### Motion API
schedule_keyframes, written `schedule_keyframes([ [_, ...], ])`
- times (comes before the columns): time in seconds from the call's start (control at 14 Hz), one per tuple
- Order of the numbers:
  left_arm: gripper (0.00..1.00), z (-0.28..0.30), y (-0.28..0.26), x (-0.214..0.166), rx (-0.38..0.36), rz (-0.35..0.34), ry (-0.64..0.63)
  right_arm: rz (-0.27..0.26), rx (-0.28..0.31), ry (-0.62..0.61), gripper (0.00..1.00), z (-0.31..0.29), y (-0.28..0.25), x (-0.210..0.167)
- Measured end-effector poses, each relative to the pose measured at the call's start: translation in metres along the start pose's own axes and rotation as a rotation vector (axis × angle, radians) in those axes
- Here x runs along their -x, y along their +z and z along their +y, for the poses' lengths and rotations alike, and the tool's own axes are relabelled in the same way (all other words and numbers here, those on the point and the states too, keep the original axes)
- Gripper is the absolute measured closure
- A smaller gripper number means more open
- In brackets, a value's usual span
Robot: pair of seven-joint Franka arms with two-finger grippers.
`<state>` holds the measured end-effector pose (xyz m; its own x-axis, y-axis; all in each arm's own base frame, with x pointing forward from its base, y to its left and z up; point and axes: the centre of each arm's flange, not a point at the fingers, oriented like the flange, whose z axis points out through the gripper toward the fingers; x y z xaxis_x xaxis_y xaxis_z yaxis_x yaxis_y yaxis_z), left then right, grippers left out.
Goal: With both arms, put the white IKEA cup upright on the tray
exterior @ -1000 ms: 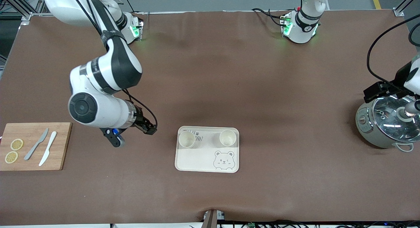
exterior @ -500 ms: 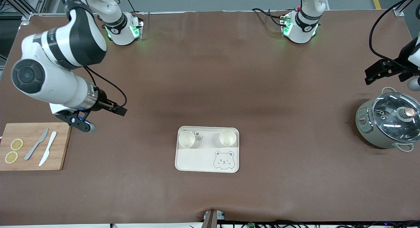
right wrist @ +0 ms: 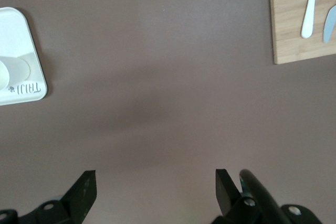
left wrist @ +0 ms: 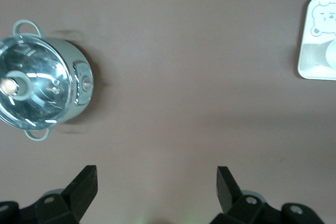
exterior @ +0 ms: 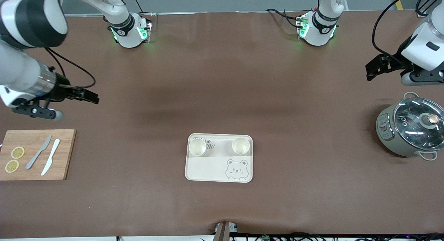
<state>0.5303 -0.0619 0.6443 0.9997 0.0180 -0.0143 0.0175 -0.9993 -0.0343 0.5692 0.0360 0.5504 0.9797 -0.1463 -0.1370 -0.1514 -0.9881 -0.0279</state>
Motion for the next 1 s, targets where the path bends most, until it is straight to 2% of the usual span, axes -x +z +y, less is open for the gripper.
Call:
schedule_keyframes([
  [0.29, 0.00, -0.015, -0.002, 0.014, 0.030, -0.001, -0.012, 0.008, -0.012, -0.116, 0.00, 0.048, -0.036, 0.020],
  [0.57, 0.00, 0.000, 0.001, 0.016, 0.025, -0.008, 0.003, 0.020, -0.012, -0.106, 0.00, 0.065, -0.081, 0.041],
  [1.0, 0.00, -0.009, 0.003, 0.014, 0.025, -0.010, -0.016, 0.016, 0.005, -0.117, 0.00, 0.061, -0.088, 0.049],
])
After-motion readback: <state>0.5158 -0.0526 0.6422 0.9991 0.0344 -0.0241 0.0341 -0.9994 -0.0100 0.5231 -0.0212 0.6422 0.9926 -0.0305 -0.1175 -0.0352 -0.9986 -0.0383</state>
